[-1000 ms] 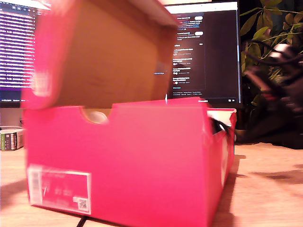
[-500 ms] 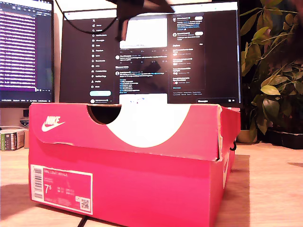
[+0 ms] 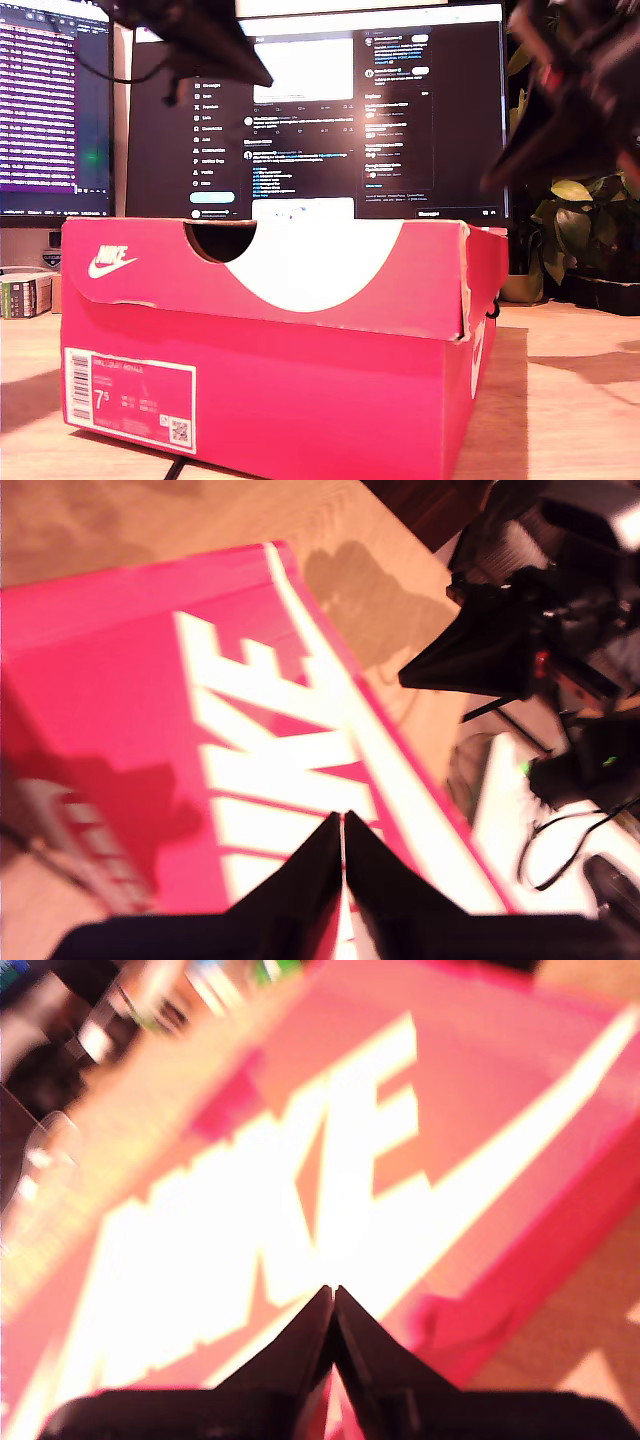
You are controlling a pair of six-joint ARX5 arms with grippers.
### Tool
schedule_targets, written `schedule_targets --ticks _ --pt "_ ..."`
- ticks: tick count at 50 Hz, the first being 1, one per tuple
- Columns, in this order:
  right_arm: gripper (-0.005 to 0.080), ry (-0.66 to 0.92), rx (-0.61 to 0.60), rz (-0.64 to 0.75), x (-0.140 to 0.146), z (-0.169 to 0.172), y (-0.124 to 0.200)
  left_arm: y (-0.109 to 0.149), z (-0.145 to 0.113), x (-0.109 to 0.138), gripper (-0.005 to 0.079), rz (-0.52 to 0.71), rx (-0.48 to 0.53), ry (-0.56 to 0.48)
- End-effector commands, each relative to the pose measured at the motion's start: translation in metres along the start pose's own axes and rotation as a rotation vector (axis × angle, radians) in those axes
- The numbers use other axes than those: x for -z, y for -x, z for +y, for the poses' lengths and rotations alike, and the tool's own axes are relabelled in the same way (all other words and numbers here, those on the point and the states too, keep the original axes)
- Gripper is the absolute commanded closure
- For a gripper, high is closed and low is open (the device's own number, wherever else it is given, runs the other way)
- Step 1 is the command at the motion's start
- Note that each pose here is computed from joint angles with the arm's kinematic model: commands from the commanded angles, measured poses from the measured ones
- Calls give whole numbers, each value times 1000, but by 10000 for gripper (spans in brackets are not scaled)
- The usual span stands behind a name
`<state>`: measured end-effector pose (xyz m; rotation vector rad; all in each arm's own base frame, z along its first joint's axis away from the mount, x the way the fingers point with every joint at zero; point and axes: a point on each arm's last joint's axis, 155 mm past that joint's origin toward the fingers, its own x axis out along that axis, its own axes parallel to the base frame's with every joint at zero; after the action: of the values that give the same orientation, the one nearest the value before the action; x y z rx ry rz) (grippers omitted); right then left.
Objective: Close the red shoebox by pushing the lid with your left arm and holding the box in place with your right arm
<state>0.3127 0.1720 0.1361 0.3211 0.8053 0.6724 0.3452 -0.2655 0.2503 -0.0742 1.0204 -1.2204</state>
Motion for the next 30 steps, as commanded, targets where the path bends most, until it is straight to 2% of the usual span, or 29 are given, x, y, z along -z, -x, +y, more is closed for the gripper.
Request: schedule_targets --ticks 1,10,18,23,24,30 --pt "764 -10 13 50 17 -8 -11 6 0 1 761 -10 3 -16" --pt "764 15 28 98 29 -17 -23 11 7 0 761 -24 -14 -44" --pt "764 86 12 1 3 -9 -17 15 15 -6 761 -45 -47 -68" --pt "764 112 38 -65 -14 -11 -9 22 27 -14 761 -70 -122 -102" --pt "764 116 48 -73 -16 -13 -8 24 30 -16 761 -79 -137 -65" --pt "764 146 118 -118 -27 -20 0 44 50 -29 761 -135 -270 -48"
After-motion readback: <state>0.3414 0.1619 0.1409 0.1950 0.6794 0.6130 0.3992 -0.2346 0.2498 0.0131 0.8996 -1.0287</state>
